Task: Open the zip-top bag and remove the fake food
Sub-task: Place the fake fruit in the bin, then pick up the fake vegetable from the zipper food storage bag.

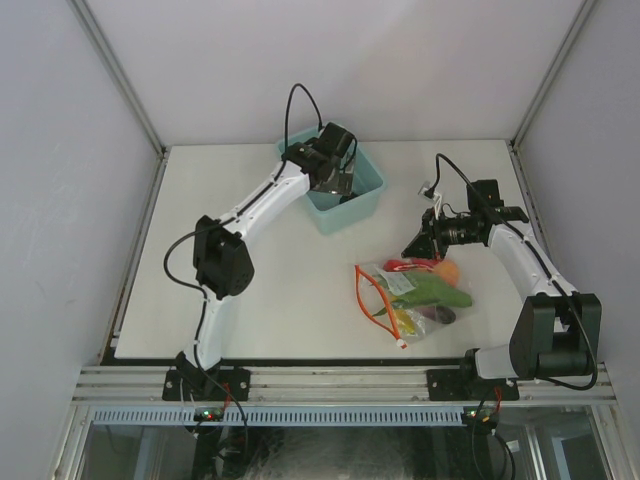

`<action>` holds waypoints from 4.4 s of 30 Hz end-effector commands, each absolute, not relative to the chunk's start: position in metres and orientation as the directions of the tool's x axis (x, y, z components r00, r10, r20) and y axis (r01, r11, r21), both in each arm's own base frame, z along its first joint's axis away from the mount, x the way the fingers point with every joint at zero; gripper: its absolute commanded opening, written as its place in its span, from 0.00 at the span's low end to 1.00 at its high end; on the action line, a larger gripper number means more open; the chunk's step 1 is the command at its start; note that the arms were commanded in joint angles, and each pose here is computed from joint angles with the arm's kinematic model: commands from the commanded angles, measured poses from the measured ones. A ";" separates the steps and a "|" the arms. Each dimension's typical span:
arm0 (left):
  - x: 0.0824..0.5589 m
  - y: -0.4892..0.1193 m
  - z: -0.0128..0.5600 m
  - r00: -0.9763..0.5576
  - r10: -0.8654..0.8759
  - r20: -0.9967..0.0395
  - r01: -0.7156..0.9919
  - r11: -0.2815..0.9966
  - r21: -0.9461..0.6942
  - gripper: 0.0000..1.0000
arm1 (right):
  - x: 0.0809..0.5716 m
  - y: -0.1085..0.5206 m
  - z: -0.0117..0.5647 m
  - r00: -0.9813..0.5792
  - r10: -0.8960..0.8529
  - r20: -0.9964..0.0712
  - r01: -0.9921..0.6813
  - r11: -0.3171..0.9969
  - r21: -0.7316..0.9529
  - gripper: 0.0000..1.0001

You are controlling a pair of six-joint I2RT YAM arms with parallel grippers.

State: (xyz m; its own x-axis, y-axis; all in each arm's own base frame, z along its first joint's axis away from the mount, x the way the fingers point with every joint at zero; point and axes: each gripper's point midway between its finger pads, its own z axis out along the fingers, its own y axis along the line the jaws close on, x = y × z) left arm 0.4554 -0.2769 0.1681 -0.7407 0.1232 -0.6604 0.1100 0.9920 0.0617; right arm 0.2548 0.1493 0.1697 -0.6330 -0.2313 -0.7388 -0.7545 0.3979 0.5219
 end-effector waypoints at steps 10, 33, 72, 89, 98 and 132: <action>0.448 -0.280 0.254 -0.586 -0.026 -0.810 0.162 0.976 -0.149 1.00 | 0.253 0.152 0.185 -0.587 -0.210 -0.782 -0.789 0.364 0.494 0.05; 0.309 -0.232 0.312 -0.350 -0.388 -0.853 0.403 0.759 -0.511 1.00 | 0.230 0.151 0.212 -0.489 -0.265 -0.831 -0.860 0.305 0.408 0.17; 0.189 -0.286 0.174 -0.691 -0.446 -0.569 0.370 0.458 -0.808 0.86 | 0.146 0.139 0.188 0.093 -0.502 -0.860 -0.989 -0.145 -0.022 0.35; 0.163 -0.367 0.130 -0.832 -0.112 -0.543 0.461 0.405 -0.790 0.46 | 0.178 0.085 0.131 0.097 -0.736 -0.669 -0.995 -0.048 -0.091 0.41; 0.160 -0.399 0.132 -0.840 -0.017 -0.542 0.511 0.312 -0.801 0.60 | 0.189 0.076 0.131 0.082 -0.697 -0.712 -0.993 0.000 -0.115 0.63; 0.226 -0.460 0.123 -0.914 -0.311 -0.258 0.199 0.210 -0.957 0.55 | 0.215 0.119 0.113 -0.013 -0.619 -0.785 -1.000 0.022 -0.001 0.13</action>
